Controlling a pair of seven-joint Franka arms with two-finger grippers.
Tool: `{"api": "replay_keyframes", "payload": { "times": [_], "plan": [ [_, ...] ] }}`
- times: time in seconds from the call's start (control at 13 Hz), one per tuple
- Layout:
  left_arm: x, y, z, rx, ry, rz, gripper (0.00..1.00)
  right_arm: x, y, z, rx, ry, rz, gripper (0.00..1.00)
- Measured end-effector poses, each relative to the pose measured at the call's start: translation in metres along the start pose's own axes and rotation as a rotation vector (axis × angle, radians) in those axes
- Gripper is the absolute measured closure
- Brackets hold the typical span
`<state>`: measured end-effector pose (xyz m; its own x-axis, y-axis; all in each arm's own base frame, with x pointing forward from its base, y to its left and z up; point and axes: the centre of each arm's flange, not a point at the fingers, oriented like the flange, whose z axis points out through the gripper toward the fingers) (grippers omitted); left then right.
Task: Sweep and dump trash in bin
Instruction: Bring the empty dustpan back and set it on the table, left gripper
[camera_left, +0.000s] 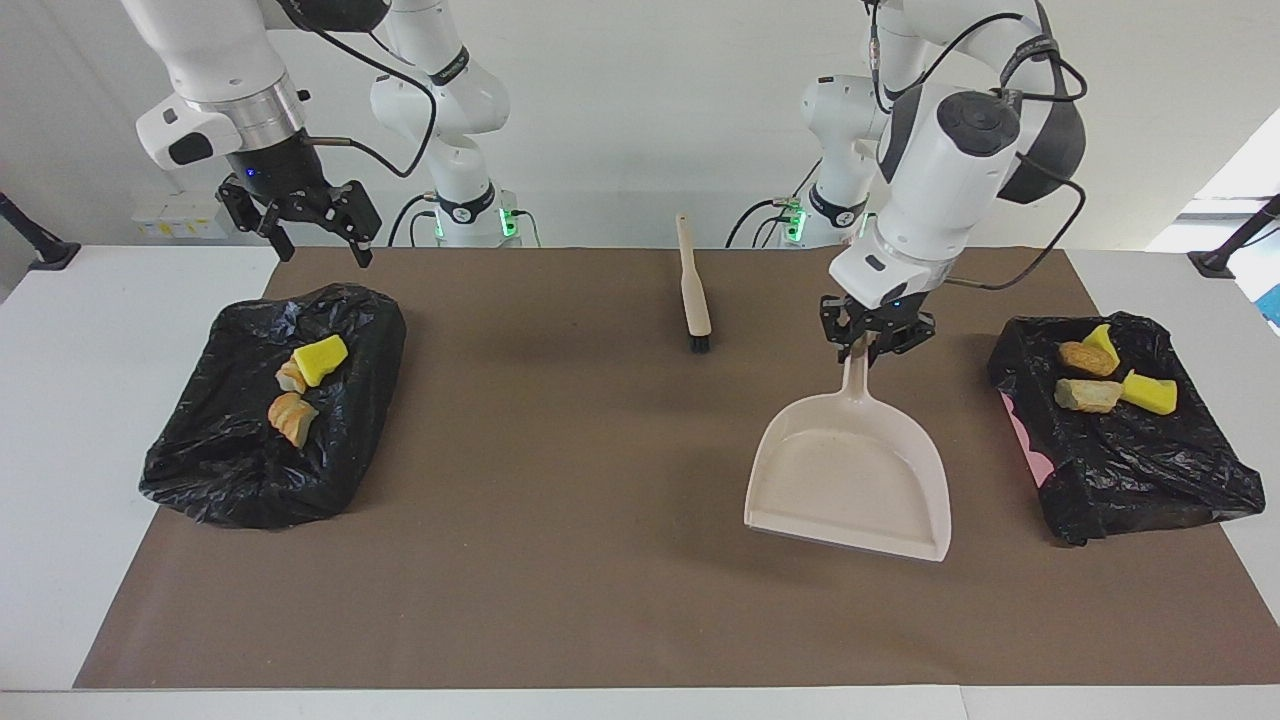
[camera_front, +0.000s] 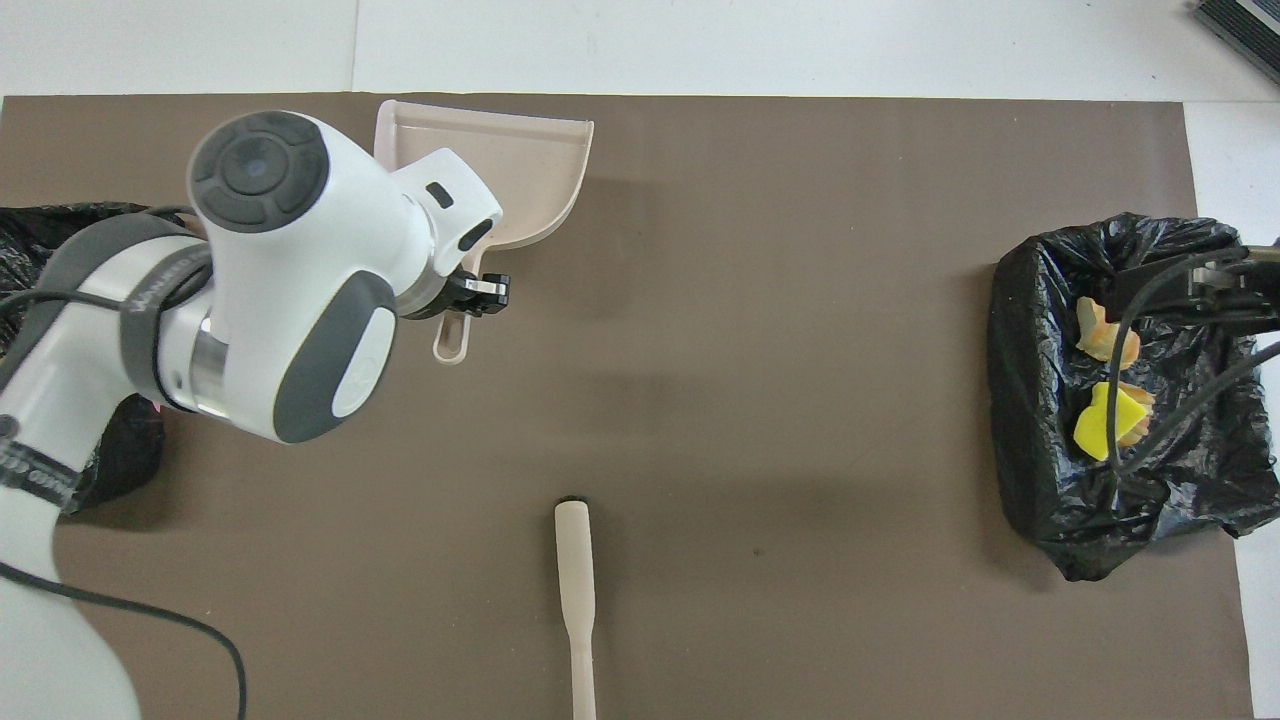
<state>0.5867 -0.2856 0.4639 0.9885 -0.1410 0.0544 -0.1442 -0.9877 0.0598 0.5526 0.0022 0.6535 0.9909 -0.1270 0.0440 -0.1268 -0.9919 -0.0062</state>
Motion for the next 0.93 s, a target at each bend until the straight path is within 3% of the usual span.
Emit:
{"api": "replay_keyframes", "payload": {
  "times": [0.54, 0.93],
  "plan": [
    [-0.012, 0.039, 0.093, -0.018, -0.039, -0.029, 0.69, 0.000, 0.000, 0.000, 0.000, 0.000, 0.000, 0.00],
    [-0.025, 0.056, 0.104, -0.056, -0.075, -0.140, 0.69, 0.000, 0.000, 0.000, 0.000, -0.001, 0.000, 0.00]
  ]
}}
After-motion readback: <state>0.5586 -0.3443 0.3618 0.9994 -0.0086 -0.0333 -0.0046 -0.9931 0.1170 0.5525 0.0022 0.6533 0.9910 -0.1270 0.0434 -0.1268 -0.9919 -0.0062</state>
